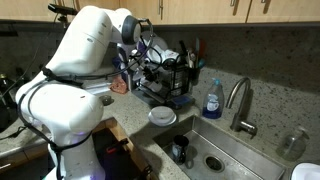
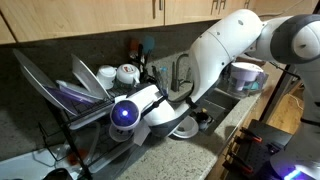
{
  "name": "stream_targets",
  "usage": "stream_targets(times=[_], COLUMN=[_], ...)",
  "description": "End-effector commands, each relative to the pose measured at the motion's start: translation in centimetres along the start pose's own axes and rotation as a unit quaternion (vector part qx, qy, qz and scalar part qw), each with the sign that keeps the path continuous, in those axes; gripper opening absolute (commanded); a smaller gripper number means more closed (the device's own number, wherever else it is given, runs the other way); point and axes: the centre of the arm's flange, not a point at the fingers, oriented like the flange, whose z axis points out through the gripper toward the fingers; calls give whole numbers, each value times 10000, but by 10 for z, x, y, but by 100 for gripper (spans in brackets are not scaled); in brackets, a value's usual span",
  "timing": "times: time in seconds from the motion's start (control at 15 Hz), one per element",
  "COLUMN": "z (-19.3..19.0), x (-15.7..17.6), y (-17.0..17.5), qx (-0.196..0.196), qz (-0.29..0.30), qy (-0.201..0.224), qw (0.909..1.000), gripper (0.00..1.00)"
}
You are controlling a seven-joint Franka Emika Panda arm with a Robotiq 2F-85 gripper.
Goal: Put the white cup upright on the bottom rack, then remove the lid from the bottom rack
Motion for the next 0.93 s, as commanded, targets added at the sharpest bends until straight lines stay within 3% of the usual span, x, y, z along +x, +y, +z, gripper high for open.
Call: stream_targets(times=[0.0,0.87], z=[25,18], x=[-3,-3], y=[15,39], qx=[163,326], qz=[190,567], qy=[-281,-485], qw=[9993,9967], gripper=[3,3])
